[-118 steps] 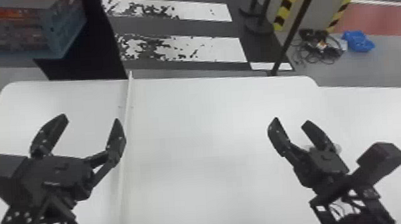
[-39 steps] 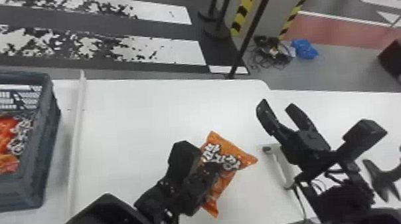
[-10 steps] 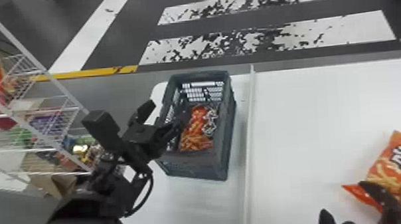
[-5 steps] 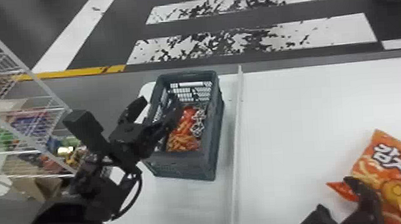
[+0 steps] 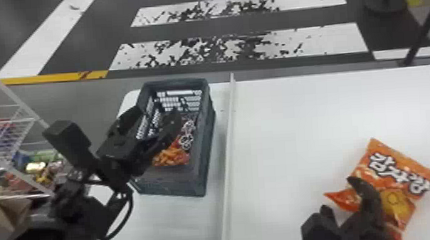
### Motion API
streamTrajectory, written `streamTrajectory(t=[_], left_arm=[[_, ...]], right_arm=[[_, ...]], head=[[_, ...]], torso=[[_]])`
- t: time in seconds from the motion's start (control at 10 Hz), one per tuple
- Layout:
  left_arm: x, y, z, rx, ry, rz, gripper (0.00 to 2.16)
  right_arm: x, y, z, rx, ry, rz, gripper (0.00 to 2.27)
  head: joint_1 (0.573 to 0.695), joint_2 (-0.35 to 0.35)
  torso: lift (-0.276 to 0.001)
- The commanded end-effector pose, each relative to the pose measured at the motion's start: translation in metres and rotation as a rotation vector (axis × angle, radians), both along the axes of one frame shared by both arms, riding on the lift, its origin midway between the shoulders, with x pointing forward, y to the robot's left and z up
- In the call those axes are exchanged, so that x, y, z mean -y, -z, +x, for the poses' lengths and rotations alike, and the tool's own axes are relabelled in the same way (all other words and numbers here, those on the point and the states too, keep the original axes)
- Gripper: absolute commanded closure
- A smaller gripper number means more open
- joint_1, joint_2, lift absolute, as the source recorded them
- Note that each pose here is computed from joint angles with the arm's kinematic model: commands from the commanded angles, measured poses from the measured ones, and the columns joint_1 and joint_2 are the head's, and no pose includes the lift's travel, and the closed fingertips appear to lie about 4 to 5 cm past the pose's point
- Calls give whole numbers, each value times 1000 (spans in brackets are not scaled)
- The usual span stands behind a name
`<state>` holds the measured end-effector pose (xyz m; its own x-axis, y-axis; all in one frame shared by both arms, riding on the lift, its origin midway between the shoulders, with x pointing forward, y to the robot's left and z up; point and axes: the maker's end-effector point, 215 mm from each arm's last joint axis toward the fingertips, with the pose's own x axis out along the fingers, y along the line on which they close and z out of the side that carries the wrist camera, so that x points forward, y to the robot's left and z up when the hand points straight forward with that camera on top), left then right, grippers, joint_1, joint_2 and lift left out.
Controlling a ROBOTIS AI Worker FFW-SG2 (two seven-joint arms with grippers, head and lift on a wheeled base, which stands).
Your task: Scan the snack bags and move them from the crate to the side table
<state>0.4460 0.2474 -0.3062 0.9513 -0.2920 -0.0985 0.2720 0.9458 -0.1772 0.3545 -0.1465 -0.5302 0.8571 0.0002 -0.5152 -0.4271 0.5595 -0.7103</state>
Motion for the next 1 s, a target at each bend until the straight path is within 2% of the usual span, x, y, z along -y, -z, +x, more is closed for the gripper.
streamTrajectory(t=[0.0, 0.1, 0.2, 0.4, 0.5, 0.7, 0.8, 0.9], left_arm=[[4, 0, -1, 0, 14, 0, 70], [7, 0, -1, 1, 24, -2, 70], [8, 0, -1, 2, 29, -5, 70], [13, 5, 0, -7, 36, -9, 70], [17, 9, 1, -14, 42, -12, 70], [35, 12, 6, -13, 62, -7, 70], [44, 12, 7, -13, 75, -1, 70], [51, 12, 8, -12, 86, -2, 70]], right_arm=[[11, 4, 5, -11, 20, -39, 235], [21, 8, 6, -35, 35, -64, 1153], [21, 4, 10, 10, 39, -84, 2240], [16, -18, 18, 94, 15, -74, 2240], [16, -44, 21, 141, 10, -46, 2240], [35, -113, 43, 248, 74, 31, 2243], [38, -142, 52, 285, 114, 124, 2243], [35, -167, 62, 322, 154, 269, 2240]], head=[[695, 149], [695, 136], [695, 118], [695, 100], [695, 101], [695, 86], [695, 59], [695, 47]], torso=[[-87], [-87], [-87], [-87], [-87], [-87], [-87], [-87]])
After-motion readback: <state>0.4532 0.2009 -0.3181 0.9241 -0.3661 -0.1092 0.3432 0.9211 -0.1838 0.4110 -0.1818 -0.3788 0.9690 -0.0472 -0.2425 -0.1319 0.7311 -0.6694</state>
